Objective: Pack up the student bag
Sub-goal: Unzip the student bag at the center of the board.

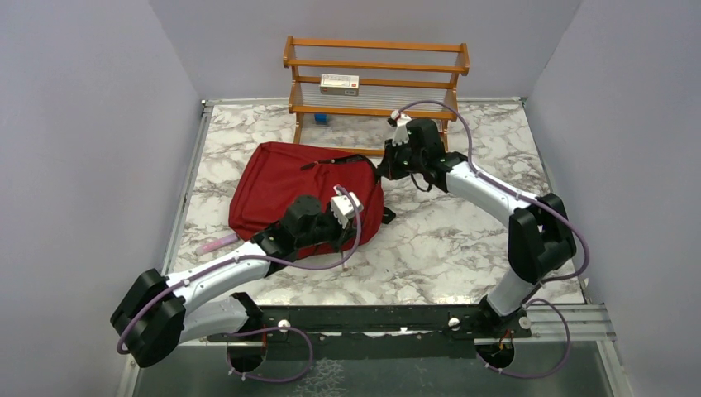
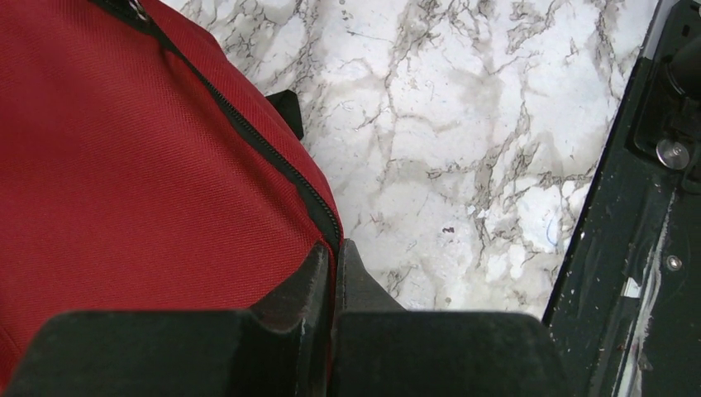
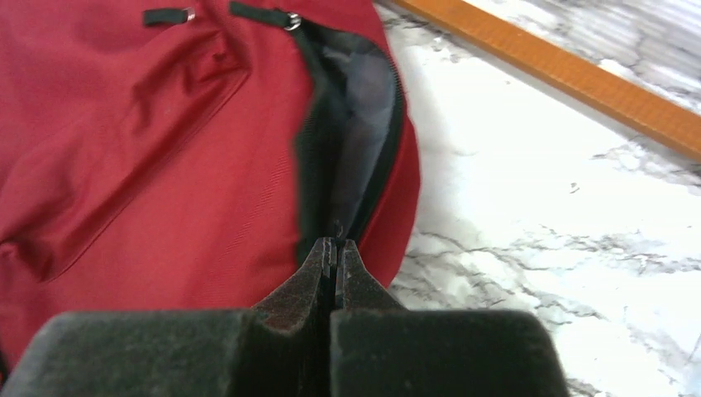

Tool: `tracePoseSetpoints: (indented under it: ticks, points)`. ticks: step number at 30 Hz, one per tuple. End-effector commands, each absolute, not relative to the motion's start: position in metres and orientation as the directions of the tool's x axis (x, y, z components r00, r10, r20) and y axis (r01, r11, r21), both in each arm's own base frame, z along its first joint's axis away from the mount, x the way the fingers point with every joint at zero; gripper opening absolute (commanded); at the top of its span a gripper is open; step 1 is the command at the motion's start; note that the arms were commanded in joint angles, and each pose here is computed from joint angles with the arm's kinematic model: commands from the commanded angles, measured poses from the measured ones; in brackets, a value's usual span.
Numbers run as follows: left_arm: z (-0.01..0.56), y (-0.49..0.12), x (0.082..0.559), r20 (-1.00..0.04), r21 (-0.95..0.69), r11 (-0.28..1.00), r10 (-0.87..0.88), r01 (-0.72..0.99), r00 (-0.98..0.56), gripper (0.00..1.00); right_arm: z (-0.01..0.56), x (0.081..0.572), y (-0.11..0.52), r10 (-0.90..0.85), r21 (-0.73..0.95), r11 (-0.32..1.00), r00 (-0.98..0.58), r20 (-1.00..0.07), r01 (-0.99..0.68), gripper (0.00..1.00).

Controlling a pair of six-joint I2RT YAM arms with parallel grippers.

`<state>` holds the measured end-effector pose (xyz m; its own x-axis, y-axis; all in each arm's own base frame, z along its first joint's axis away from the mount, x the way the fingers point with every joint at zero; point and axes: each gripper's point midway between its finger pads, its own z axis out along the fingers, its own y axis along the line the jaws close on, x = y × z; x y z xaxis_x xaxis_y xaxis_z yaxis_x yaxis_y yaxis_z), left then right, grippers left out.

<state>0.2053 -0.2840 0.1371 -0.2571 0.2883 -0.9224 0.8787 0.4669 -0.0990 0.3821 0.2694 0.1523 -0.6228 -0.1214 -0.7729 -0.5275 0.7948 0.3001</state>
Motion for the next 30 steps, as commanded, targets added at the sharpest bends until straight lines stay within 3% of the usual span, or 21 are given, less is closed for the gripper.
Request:
tracePoseSetpoints:
  ticks: [1,13,18,23,30]
  points:
    - [0.125,-0.282,0.177,-0.891,-0.184,0.424,0.31,0.887,-0.333,0.0,0.175,0.447,0.243,-0.062,0.196,0.868,-0.49,-0.869,-0.457,0.0]
    - [0.121,-0.279,0.171,-0.881,-0.192,0.421,0.323,0.886,-0.345,0.0,0.218,0.501,0.25,0.019,0.223,0.822,-0.366,-0.93,-0.524,0.0]
    - [0.122,-0.281,0.167,-0.883,-0.2,0.393,0.326,0.898,-0.339,0.0,0.224,0.511,0.264,0.035,0.271,0.721,-0.357,-0.933,-0.637,0.0]
    - [0.131,-0.282,0.169,-0.899,-0.179,0.389,0.309,0.904,-0.311,0.01,0.228,0.485,0.277,0.009,0.298,0.577,-0.359,-0.933,-0.76,0.01]
    - [0.171,-0.285,0.187,-0.953,-0.137,0.443,0.185,0.886,-0.24,0.59,0.232,0.431,0.276,-0.012,0.327,0.471,-0.376,-0.926,-0.819,0.01]
